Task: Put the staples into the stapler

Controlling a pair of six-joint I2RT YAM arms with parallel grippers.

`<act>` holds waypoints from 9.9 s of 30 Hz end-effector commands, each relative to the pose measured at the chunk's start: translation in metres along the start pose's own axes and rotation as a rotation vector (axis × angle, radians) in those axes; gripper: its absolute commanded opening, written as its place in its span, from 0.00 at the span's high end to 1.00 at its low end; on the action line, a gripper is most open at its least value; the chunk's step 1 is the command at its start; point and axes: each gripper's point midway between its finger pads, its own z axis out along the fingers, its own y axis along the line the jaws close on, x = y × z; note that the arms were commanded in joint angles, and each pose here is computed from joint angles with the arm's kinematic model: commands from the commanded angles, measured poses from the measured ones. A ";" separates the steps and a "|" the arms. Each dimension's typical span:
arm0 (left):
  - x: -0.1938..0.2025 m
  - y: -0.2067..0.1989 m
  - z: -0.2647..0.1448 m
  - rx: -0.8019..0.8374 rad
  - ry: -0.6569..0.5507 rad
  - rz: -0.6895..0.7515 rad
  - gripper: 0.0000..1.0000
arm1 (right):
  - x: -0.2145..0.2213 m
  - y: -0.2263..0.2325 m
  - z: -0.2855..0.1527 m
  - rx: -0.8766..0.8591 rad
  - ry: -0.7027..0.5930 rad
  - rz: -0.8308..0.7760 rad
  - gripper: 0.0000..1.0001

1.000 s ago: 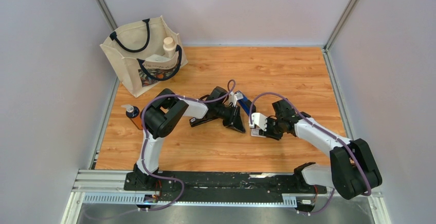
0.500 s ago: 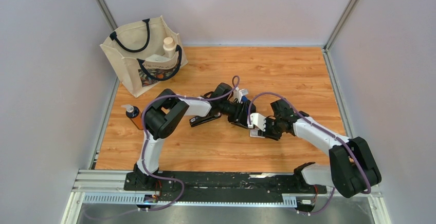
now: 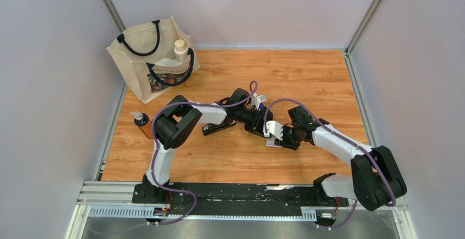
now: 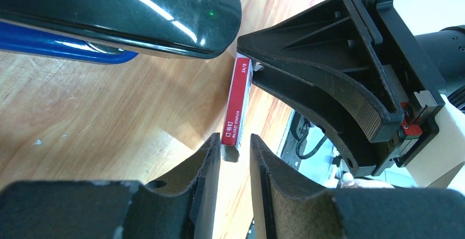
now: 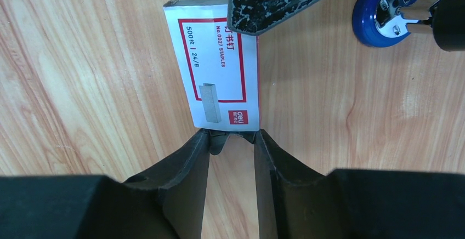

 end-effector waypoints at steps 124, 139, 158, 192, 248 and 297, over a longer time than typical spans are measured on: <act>0.013 0.010 0.000 0.004 0.020 -0.023 1.00 | 0.044 -0.050 -0.017 -0.063 0.183 0.910 1.00; 0.013 0.013 0.001 0.002 0.024 -0.028 1.00 | 0.056 -0.056 -0.018 -0.020 0.195 0.930 1.00; 0.009 0.009 -0.018 -0.035 0.038 0.036 0.22 | 0.066 -0.068 -0.029 0.050 0.230 0.914 1.00; -0.052 -0.086 -0.170 -0.198 -0.105 0.512 0.17 | 0.109 -0.118 -0.140 0.414 0.251 1.028 0.56; -0.047 0.031 -0.177 -0.672 0.061 0.839 1.00 | -0.108 -0.055 -0.118 0.186 -0.465 0.421 0.09; 0.009 -0.123 -0.171 -0.068 0.004 0.972 1.00 | -0.240 -0.012 -0.084 -0.289 -0.695 0.141 0.23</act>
